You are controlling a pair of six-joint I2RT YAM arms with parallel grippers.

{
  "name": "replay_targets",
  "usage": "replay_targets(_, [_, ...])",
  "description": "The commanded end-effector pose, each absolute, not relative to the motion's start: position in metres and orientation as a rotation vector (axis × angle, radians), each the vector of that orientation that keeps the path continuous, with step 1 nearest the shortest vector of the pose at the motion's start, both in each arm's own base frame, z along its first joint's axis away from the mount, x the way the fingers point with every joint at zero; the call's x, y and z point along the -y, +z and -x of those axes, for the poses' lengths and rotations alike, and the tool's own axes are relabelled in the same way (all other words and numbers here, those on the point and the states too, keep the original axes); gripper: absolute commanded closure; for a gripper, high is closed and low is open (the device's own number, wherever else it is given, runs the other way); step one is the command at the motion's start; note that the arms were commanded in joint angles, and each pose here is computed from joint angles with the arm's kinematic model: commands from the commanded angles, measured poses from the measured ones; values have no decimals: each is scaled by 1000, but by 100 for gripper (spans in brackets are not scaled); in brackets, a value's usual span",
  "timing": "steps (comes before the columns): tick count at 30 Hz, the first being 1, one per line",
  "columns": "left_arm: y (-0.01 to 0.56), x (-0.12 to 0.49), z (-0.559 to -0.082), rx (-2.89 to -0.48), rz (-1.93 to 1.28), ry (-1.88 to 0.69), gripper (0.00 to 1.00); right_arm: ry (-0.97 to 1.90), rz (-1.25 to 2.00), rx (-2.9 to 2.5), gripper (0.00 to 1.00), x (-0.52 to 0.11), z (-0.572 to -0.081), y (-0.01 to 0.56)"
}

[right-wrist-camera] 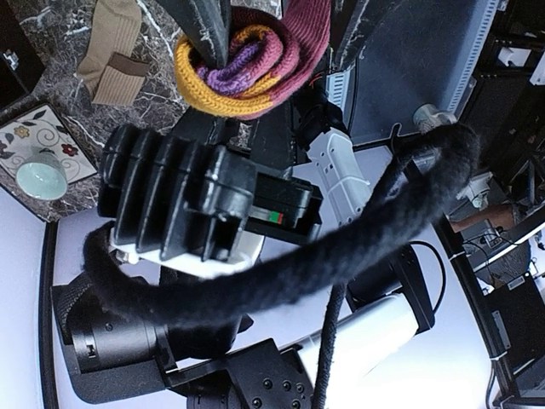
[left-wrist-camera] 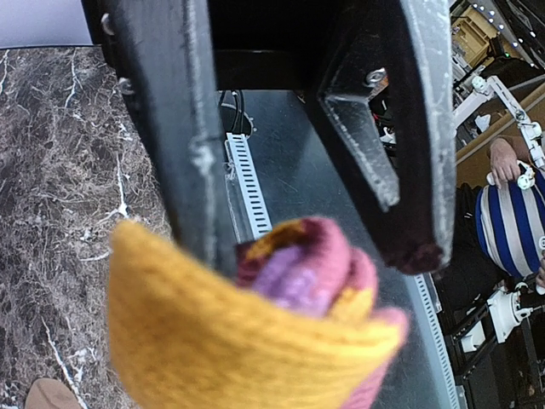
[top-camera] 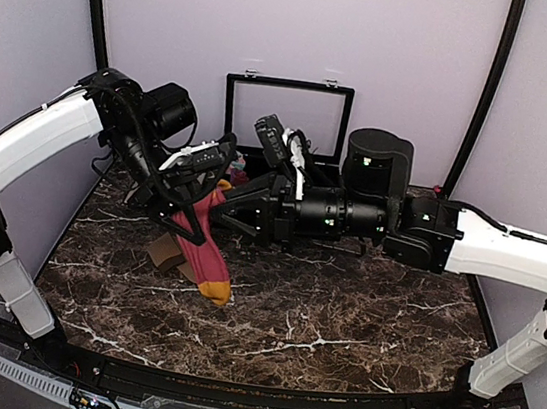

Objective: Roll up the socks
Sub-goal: Roll the sock.

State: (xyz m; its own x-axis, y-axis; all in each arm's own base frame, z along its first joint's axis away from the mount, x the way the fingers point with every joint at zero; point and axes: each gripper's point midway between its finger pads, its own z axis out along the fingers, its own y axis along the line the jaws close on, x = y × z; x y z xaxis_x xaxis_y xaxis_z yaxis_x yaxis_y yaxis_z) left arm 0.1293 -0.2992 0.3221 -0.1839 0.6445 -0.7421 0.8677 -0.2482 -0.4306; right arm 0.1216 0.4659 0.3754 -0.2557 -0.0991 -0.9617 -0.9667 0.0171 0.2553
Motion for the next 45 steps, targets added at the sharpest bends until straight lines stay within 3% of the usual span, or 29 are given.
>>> replay_targets(1, [340, 295, -118, -1687, -1823, -1454, 100, 1275, 1153, -1460, 61, -468, -124, 382])
replay_targets(11, [348, 293, -112, -1665, -1810, -1480, 100, 1003, 1247, -1455, 47, -460, -142, 380])
replay_targets(16, [345, 293, -114, -1668, -1819, -1458, 100, 1012, 1253, -1372, 32, -443, -138, 401])
replay_targets(18, [338, 293, -121, -1706, -1827, -1395, 100, 1111, 1173, -1343, 26, -438, -136, 423])
replay_targets(20, [328, 295, -135, -1754, -1823, -1290, 100, 1154, 1041, -1356, 26, -436, -144, 439])
replay_targets(24, [327, 301, -164, -1757, -1745, -1089, 100, 1148, 924, -1429, 21, -447, -145, 427])
replay_targets(29, [333, 302, -169, -1747, -1719, -1065, 100, 1095, 938, -1564, 24, -465, -144, 381])
replay_targets(36, [330, 297, -148, -1739, -1788, -1182, 100, 1104, 873, -1527, 33, -466, -150, 385])
replay_targets(45, [330, 292, -136, -1735, -1821, -1239, 100, 829, 759, -1674, 28, -460, -192, 359])
